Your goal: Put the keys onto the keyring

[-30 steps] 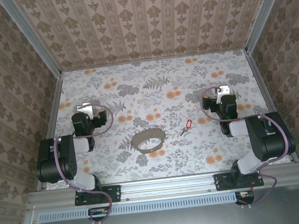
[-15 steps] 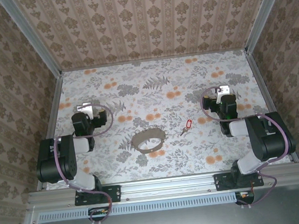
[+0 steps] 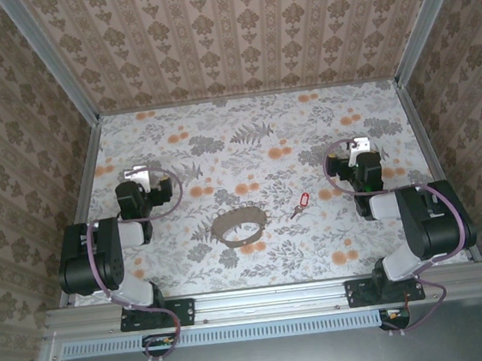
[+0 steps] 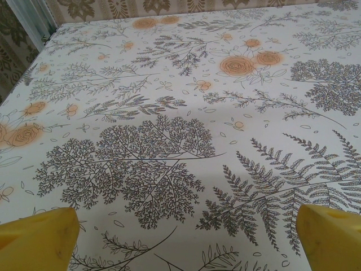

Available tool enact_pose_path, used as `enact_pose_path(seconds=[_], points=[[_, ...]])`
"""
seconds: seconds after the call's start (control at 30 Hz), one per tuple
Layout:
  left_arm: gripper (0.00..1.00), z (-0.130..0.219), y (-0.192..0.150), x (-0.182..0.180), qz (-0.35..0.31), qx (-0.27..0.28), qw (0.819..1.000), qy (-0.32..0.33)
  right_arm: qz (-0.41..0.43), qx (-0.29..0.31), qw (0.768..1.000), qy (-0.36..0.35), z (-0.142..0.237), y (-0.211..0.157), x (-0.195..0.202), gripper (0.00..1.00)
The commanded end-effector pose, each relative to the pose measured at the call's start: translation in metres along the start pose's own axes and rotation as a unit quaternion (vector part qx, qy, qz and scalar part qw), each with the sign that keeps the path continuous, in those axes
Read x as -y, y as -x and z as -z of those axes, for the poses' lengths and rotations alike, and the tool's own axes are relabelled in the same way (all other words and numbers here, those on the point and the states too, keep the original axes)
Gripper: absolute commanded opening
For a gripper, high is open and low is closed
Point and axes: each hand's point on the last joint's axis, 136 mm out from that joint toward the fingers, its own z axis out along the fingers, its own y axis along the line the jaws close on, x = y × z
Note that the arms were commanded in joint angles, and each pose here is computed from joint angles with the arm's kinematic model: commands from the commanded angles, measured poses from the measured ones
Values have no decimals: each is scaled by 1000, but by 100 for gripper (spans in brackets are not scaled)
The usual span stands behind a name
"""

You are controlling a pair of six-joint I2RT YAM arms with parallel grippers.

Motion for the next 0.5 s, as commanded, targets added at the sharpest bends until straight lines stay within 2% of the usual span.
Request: enact_pose_path(seconds=[0.0,0.47], points=[[100,-2,13,0,-3,16,1000,-4,-13,10,1000,4,-2,9,0,100],[100,-1,13,-1,-3,16,1000,-3,-12,10,1000,4,-3,9,-1,100]])
